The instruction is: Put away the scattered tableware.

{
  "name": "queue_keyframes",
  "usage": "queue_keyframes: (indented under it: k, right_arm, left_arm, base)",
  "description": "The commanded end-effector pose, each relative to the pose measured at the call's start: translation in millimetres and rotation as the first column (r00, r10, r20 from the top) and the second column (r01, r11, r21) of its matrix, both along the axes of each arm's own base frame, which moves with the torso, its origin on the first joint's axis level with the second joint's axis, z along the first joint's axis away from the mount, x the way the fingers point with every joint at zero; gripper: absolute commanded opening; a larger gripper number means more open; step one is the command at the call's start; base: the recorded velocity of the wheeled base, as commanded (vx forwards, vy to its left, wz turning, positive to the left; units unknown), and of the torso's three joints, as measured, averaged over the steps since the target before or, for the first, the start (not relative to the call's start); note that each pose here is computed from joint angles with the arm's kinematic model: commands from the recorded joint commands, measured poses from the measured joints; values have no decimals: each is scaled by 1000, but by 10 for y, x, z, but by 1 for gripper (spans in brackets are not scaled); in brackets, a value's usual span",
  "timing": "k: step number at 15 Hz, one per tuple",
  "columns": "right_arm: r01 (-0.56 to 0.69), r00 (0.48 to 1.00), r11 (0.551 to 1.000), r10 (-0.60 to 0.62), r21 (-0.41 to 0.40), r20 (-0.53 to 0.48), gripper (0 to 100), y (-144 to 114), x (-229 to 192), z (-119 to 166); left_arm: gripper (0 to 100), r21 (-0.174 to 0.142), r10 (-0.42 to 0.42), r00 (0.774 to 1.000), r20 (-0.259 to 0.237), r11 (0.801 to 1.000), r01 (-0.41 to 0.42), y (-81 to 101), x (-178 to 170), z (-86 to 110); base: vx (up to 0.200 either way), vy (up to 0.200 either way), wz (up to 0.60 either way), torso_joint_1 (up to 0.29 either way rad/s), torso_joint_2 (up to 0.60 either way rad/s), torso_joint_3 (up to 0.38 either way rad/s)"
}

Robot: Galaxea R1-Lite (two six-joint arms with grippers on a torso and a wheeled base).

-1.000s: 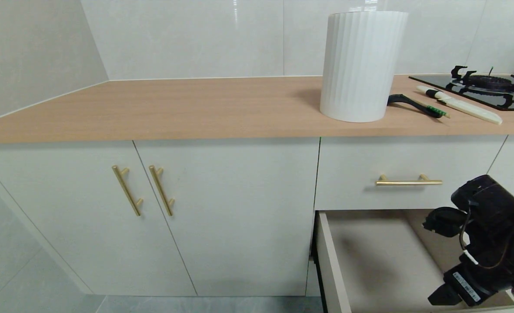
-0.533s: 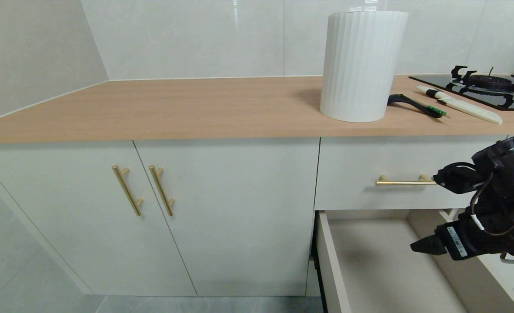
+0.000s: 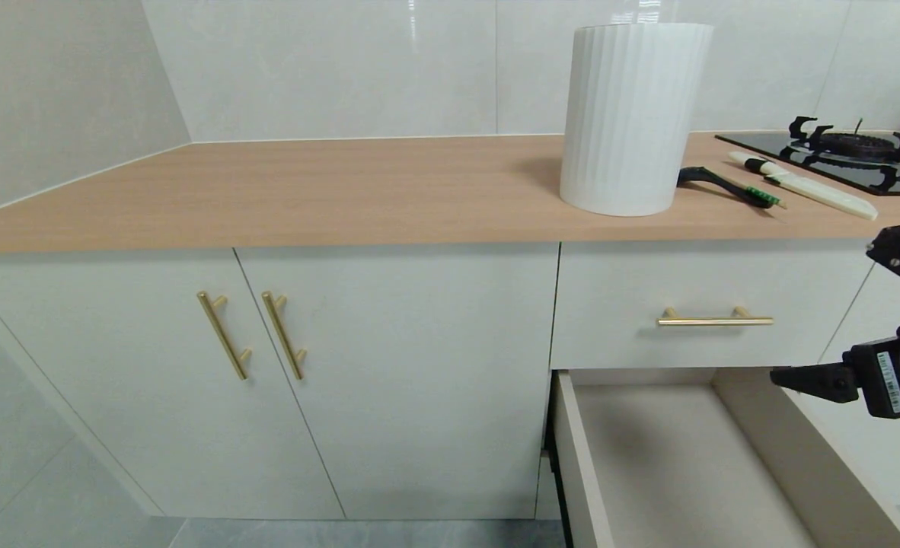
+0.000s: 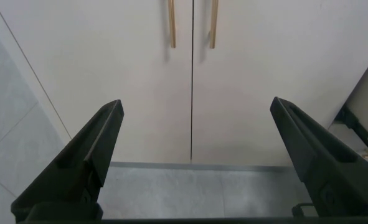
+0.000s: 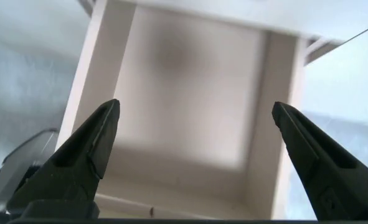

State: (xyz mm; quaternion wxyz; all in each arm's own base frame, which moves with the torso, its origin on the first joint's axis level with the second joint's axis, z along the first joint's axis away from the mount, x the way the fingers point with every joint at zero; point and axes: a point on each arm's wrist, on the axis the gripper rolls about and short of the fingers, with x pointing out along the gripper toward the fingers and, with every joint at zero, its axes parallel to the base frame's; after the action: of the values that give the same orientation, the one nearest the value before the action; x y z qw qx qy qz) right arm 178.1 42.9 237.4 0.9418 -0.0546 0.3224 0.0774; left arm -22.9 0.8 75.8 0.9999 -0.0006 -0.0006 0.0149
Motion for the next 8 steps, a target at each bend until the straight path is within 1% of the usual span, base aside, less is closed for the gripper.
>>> queue_keyframes:
  k: [1,2,3,4,8]
  right_arm:
    - [-2,999,1000,2,3,49,100,-40,-116,83]
    - [-8,998,1000,8,-5,55,100,-43,-131,90]
    - [-8,998,1000,9,-8,55,100,-45,-135,88]
    - [-8,998,1000,9,-8,55,100,-45,-135,88]
    - [-7,999,1000,7,-12,52,100,-44,-129,79]
  left_arm:
    - [100,0,1,1000,-3,1000,-1,0,2,-3]
    - [100,0,1,1000,-1,1000,-1,0,1,1]
    - [100,0,1,1000,-3,1000,-1,0,2,-3]
    - [100,0,1,1000,-1,1000,-1,0,1,1]
    - [100,0,1,1000,-3,1000,-1,0,2,-3]
  base:
    - [0,0,0,61,-246,-188]
    - [0,0,0,85,-339,-246]
    - [0,0,0,32,-119,-261]
    - [0,0,0,129,-300,-300]
    - [0,0,0,177,-528,-293]
